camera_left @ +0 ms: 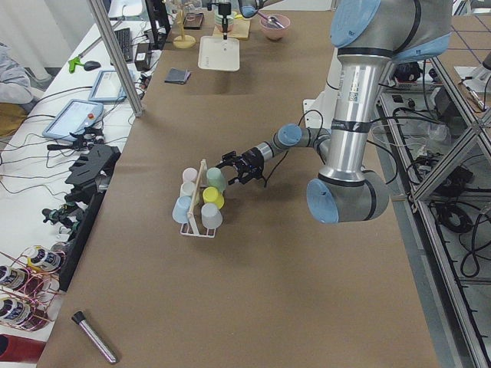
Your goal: Pick up and place green cup on tray
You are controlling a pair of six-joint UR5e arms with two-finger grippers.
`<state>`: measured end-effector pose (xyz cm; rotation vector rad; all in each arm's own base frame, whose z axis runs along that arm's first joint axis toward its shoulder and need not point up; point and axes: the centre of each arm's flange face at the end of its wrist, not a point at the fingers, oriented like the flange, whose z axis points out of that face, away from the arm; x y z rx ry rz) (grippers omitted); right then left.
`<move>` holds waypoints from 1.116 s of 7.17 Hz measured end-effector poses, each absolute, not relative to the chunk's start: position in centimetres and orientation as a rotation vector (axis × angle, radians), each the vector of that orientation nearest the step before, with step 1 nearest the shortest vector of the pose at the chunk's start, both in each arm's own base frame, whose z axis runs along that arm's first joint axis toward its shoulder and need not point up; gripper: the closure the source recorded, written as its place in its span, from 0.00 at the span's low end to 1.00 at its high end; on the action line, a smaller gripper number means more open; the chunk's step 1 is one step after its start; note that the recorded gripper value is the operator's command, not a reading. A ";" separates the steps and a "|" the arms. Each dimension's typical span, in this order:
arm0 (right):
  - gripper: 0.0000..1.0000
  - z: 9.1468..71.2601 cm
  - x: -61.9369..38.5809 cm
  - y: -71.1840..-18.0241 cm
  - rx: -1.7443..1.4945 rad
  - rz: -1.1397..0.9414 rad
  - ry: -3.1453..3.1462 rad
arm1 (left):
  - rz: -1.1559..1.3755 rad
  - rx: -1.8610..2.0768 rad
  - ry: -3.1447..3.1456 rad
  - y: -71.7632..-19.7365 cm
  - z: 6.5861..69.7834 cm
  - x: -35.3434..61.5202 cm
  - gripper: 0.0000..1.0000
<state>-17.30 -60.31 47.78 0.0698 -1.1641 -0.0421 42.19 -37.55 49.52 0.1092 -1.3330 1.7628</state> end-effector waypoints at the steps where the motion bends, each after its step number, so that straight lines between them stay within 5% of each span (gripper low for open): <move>1: 1.00 45.3 -19.5 -62.2 0.045 -0.023 -1.179 | 1.764 0.105 -1.364 -37.7 49.9 42.4 0.03; 4: 1.00 39.1 -30.0 -62.9 0.023 -0.043 -1.170 | 1.761 0.108 -1.427 -38.1 50.4 42.7 0.05; 8: 1.00 34.3 -43.4 -56.8 0.003 -0.047 -1.188 | 1.739 0.115 -1.479 -38.5 51.3 42.8 0.11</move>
